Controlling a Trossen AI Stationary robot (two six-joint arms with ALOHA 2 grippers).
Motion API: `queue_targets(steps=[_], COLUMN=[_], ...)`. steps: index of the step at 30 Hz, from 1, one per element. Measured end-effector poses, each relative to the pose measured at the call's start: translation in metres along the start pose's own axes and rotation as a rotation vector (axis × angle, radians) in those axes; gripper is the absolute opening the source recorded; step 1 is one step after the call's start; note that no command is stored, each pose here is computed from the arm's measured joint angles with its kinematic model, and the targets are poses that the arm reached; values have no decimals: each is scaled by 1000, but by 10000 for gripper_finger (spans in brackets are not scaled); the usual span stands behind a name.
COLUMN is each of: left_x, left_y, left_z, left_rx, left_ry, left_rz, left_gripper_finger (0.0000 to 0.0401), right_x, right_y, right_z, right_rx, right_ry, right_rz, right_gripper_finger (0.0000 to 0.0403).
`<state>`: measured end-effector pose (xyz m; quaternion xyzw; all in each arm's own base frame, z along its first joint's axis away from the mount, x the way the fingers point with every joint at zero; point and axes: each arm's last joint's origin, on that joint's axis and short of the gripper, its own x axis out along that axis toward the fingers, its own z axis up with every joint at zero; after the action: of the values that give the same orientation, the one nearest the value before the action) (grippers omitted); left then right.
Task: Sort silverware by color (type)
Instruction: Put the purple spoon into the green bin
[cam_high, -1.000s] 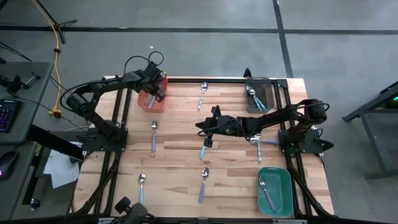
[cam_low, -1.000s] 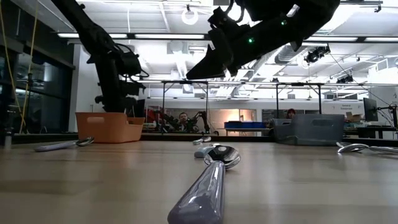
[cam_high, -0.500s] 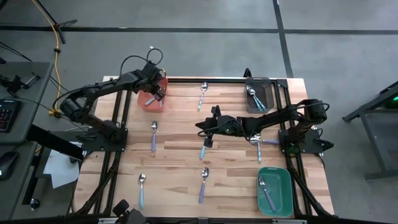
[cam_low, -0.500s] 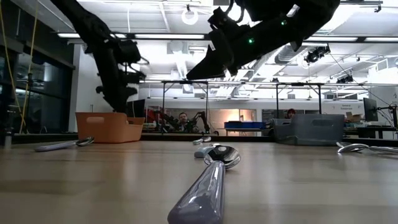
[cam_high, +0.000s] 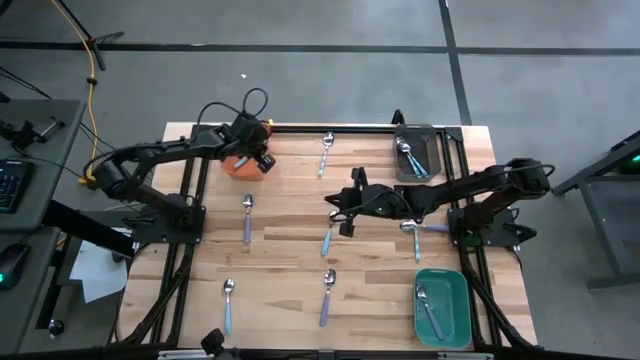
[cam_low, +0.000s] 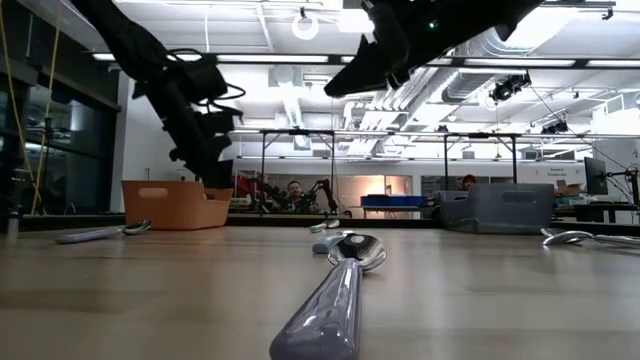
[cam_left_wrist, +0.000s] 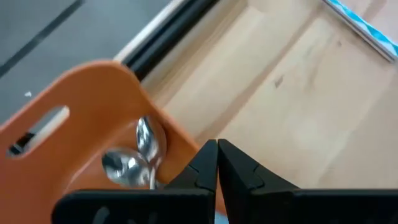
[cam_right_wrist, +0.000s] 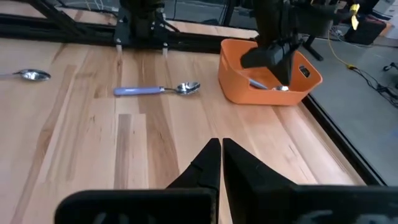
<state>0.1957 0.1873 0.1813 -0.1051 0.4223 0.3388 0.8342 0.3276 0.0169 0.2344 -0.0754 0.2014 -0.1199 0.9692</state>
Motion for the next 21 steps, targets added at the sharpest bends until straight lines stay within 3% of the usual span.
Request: queue_targets(steps=[11,15,21], left_x=[11,10,-2], left_y=[9,11,-2], left_z=[6,6,-2], left_rx=[-12,-6,12], left_ry=[-64,-74,-198], left_rz=[57,65,43], left_gripper_finger=[1,1,0], right_x=[-6,-19,-52], right_y=[4,6,6], right_z=[-11,-13,-16], right_rx=[7,22,58], right_ry=[122,202,323], right_rz=[-7,-9,-76], right_gripper_finger=[0,0,0])
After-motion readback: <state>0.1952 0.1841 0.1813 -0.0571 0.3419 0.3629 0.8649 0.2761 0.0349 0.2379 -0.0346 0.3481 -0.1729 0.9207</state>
